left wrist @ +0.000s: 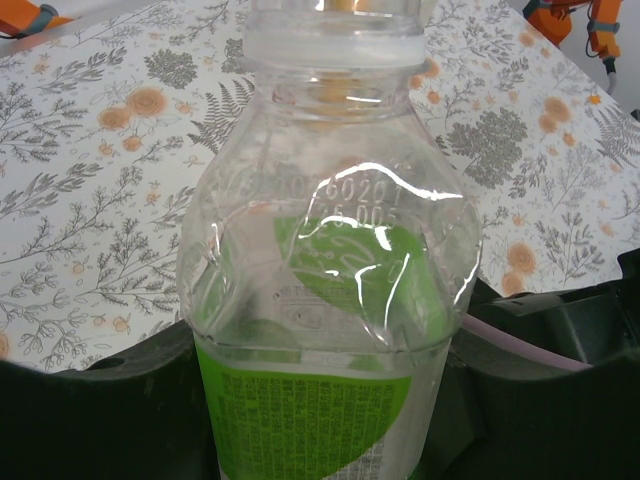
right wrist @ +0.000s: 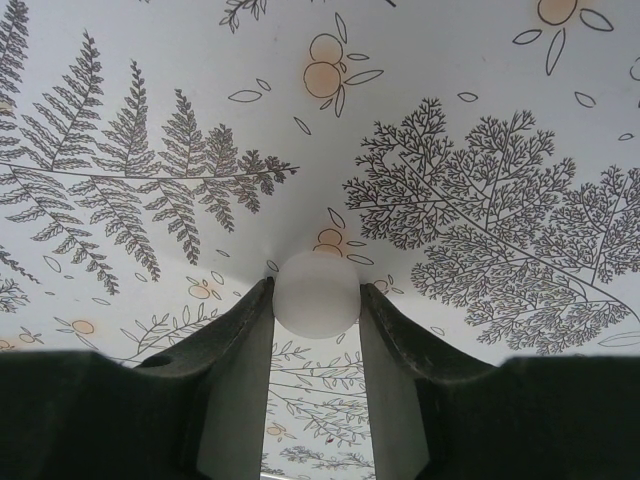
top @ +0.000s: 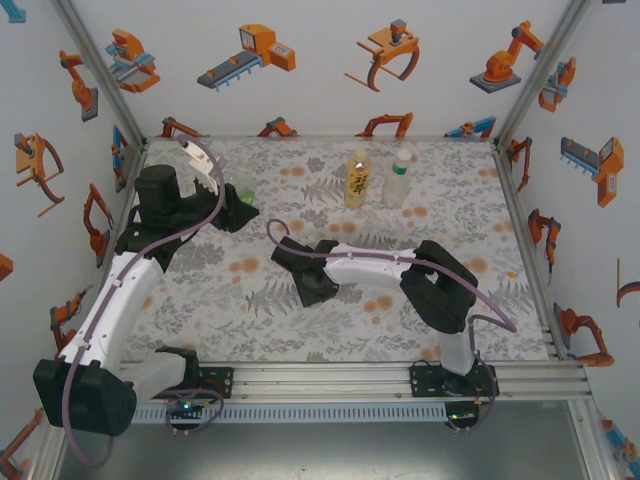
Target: Screw on the bottle caps
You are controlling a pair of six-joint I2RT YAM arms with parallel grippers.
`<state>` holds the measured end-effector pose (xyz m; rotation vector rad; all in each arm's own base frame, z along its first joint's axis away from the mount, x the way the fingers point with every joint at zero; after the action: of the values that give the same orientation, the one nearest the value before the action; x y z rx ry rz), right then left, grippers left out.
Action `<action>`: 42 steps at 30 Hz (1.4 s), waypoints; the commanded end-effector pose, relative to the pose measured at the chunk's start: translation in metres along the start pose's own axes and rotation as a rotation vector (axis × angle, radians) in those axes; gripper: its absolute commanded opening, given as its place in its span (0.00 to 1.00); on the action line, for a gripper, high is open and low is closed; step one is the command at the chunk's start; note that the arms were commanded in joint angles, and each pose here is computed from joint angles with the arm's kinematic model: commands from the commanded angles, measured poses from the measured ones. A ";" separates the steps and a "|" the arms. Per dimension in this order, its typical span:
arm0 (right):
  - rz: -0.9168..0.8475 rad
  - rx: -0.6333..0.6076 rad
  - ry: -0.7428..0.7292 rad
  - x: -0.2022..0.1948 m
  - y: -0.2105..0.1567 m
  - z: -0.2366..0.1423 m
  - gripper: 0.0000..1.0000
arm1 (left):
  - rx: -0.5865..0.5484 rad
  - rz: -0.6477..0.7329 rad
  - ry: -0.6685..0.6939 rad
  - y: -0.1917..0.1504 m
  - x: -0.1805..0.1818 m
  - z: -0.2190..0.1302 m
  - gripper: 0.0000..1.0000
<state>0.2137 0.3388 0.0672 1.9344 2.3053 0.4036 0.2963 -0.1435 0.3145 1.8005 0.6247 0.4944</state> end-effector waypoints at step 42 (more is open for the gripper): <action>-0.629 -0.712 0.868 -0.058 0.024 -0.289 0.16 | 0.117 0.586 -0.575 -0.033 -0.139 0.007 0.00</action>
<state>0.1962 0.2389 0.3211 1.0555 2.3843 1.7534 0.2003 -0.2249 0.2774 2.0874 -0.1601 0.2923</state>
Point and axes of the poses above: each hand's point on the last joint's axis, 136 mm out from that joint toward the fingers, its own z axis out along the fingers, its own x axis along the line the jaws close on, y = z × x, the point moved 4 cm from there along -z, back along the fingers, and after that the axes turned 13 degrees about z, right-handed, at the moved point
